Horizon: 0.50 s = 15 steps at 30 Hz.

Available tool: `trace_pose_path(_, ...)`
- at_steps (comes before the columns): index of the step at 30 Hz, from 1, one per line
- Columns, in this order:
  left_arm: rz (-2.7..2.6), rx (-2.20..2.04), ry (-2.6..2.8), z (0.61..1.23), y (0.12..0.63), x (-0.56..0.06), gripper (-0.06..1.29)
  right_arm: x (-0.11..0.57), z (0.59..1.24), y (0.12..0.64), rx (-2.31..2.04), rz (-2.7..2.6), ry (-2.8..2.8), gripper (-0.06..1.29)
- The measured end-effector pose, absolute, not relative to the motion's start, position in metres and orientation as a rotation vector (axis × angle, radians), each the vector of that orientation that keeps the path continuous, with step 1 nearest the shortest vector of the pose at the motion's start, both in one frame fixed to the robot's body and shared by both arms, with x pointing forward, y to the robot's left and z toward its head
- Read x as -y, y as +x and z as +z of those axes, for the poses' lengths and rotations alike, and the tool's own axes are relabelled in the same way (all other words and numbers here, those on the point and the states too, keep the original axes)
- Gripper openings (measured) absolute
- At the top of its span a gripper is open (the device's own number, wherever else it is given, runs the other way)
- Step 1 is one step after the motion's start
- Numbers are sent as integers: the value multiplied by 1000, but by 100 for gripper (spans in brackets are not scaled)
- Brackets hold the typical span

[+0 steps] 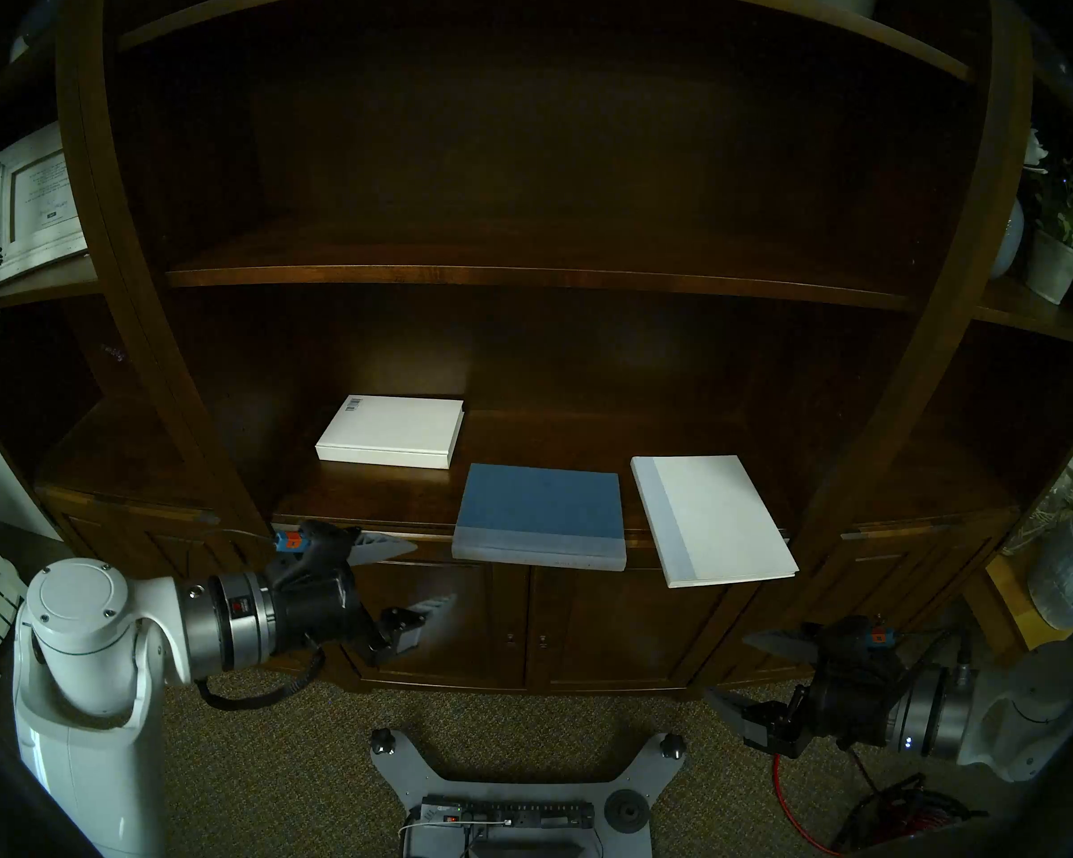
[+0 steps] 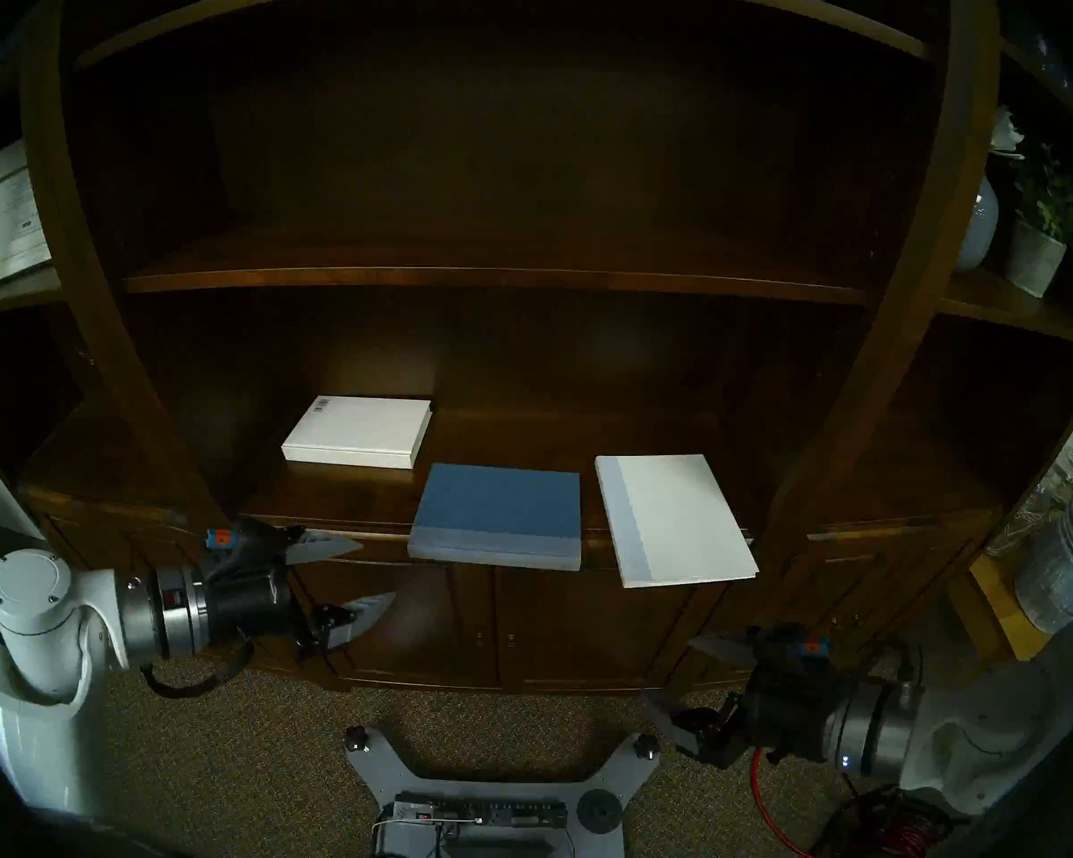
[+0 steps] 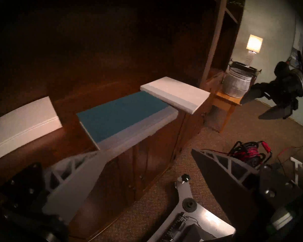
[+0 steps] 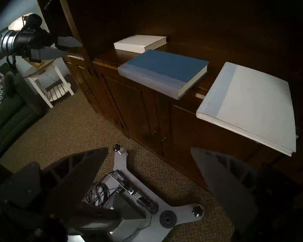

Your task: Close the books and align them horizontally on the shelf

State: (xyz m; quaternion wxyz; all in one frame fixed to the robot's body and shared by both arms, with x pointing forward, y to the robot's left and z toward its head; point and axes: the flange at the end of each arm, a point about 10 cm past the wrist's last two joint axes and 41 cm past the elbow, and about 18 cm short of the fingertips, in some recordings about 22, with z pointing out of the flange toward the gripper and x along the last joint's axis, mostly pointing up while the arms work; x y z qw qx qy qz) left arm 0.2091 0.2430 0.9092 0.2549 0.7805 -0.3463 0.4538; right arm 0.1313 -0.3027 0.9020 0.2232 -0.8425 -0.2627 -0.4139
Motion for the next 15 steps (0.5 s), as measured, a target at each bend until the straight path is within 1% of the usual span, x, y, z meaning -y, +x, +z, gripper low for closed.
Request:
trace_pose_path(7, 1197, 957, 2176, 892, 206, -220, 123, 304, 904, 129, 724, -1158, -2314, 123)
trace_pose_path(15, 1173, 949, 2254, 861, 217, -193, 123, 306, 906, 127, 724, -1172, -2302, 123)
